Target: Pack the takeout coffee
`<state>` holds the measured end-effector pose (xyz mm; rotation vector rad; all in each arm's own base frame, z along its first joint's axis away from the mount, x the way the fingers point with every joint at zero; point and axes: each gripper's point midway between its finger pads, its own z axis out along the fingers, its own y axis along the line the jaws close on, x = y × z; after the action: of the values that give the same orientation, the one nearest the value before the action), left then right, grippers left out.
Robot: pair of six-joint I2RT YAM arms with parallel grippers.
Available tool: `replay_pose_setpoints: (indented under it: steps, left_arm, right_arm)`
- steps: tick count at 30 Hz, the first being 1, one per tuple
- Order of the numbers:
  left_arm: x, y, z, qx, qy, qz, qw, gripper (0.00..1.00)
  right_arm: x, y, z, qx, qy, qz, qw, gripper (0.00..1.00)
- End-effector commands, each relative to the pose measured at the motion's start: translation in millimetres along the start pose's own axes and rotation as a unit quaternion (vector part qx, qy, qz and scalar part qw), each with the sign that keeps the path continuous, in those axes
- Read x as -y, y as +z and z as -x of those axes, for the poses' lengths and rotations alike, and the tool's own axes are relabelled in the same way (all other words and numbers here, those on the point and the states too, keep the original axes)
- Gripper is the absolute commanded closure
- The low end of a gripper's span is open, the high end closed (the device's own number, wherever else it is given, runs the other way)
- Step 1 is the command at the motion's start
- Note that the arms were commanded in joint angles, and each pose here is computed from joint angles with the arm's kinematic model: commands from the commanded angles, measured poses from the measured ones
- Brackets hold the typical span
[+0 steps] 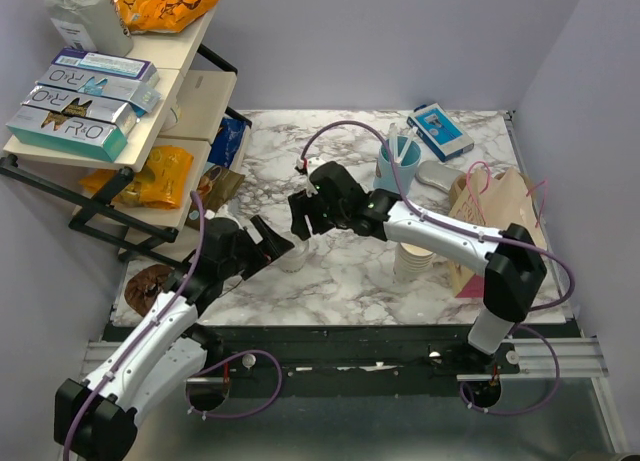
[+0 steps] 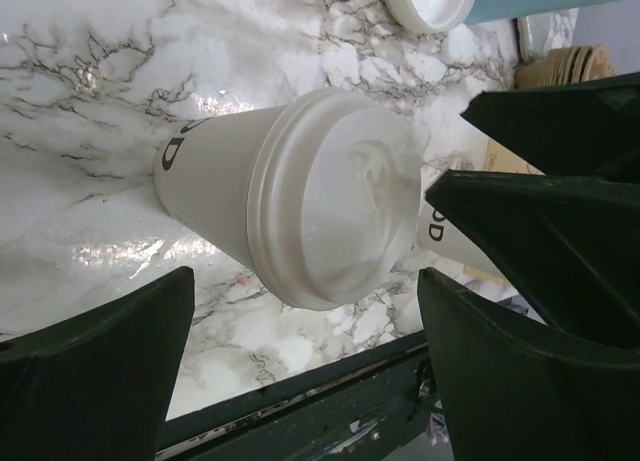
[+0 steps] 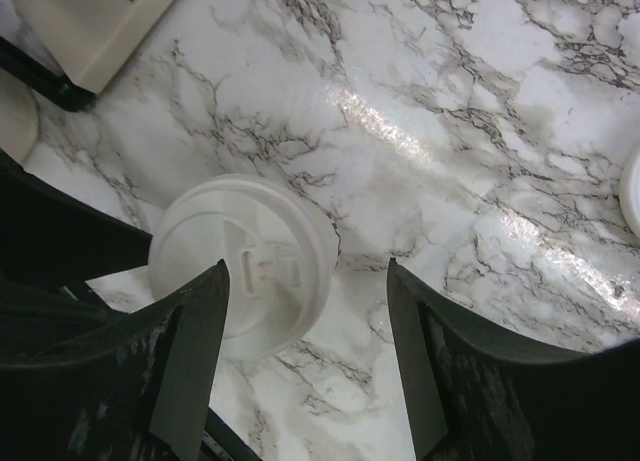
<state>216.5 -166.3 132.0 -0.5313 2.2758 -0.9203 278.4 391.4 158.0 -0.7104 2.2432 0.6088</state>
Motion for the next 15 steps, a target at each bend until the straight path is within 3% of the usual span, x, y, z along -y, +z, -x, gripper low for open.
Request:
replay_pose_setpoints:
  steps: [1,7,15]
  left_arm:
    - [-3.3,-10.5,17.9,0.039,0.003,0.023,0.999,0.01]
    - [-16.1,-9.6,24.5,0.047,-0.005,0.051,0.998,0.01]
    - [-2.4,3.3,28.6,0.041,-0.029,0.006,0.999,0.08]
  right_arm:
    - [-10.2,-22.8,12.0,0.024,0.043,0.019,0.999,0.27]
    - [-13.5,-20.1,-1.4,0.008,0.074,0.027,0.997,0.29]
    - [-26.3,-3.6,-10.5,-0.016,0.093,0.058,0.994,0.37]
